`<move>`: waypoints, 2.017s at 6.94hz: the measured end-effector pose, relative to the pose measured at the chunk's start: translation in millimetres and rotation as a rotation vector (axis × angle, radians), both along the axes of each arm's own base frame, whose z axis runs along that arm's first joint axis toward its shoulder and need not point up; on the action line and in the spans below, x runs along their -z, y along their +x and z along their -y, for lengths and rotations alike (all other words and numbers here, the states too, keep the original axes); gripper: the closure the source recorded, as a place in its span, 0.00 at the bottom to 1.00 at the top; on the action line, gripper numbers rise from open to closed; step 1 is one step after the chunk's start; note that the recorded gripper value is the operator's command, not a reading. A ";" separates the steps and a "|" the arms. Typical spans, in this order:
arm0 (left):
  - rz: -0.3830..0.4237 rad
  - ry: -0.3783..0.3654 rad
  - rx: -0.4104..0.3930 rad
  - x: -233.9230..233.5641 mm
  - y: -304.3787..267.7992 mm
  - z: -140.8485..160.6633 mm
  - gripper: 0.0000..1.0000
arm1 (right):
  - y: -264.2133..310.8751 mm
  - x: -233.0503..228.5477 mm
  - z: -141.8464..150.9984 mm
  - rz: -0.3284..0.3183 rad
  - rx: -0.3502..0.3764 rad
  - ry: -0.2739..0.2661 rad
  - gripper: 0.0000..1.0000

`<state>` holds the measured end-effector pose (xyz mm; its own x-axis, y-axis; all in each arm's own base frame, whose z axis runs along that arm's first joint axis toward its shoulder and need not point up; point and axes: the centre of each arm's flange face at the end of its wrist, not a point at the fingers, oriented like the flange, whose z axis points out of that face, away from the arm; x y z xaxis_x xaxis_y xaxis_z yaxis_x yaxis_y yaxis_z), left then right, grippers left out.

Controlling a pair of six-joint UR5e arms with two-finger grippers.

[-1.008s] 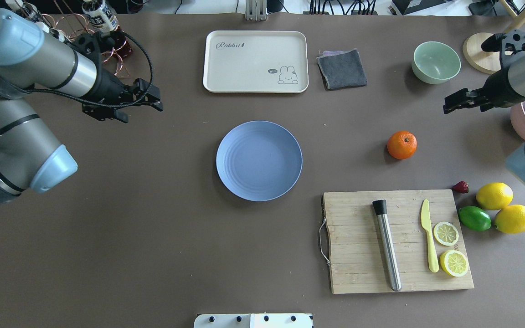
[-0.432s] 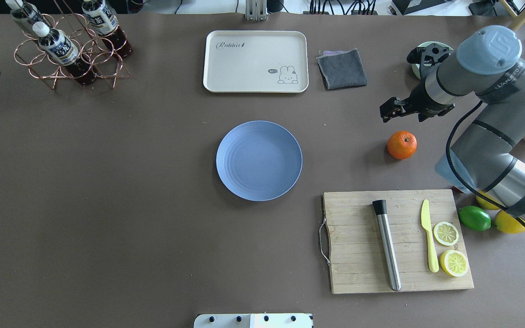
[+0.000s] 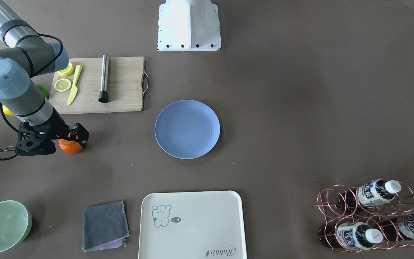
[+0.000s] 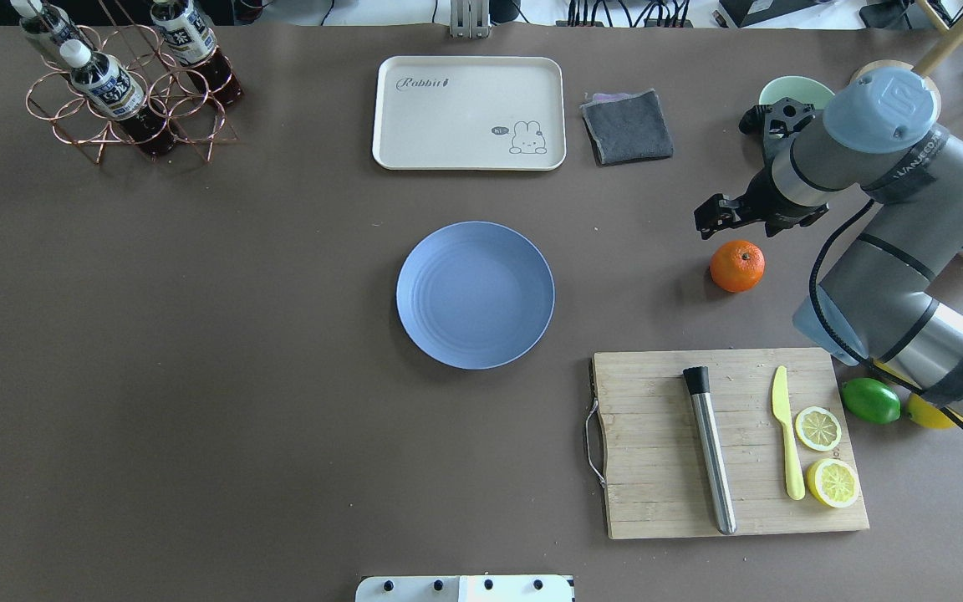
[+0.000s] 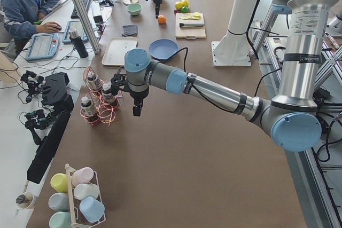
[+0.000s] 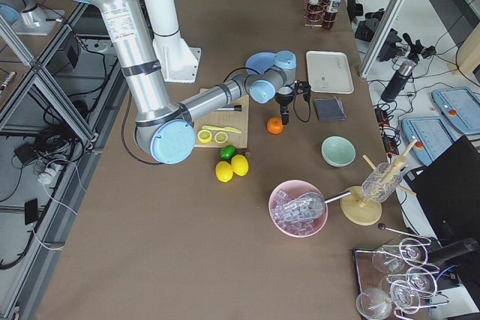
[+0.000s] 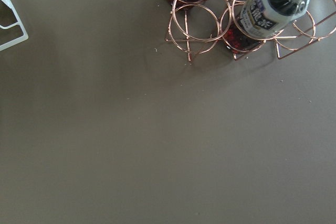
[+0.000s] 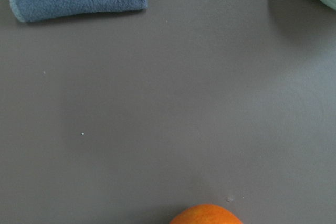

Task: Pick orange to plate
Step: 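Withdraw the left arm while the right arm reaches toward the orange, then grasp the orange with the right gripper and lift it, then carry the orange over the blue plate and lower it with the right gripper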

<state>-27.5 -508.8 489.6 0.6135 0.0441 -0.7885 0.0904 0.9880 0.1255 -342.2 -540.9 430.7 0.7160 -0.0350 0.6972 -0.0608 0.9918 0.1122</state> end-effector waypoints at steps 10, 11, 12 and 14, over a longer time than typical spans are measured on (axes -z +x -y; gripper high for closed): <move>0.005 0.001 0.011 -19.2 -9.5 -17.7 0.02 | -62.3 4.3 -31.5 -0.027 0.044 0.005 1.00; 0.005 0.005 0.011 -24.1 -9.6 -21.2 0.02 | -90.8 42.4 -35.4 0.009 0.016 -0.012 1.00; 0.006 0.002 0.011 -28.3 -9.7 -23.1 0.02 | -123.8 88.2 -40.9 0.029 -0.014 -0.039 1.00; 0.012 -0.012 0.012 -36.2 -9.7 -24.4 0.02 | -193.2 185.8 -61.2 0.037 -0.074 -0.102 1.00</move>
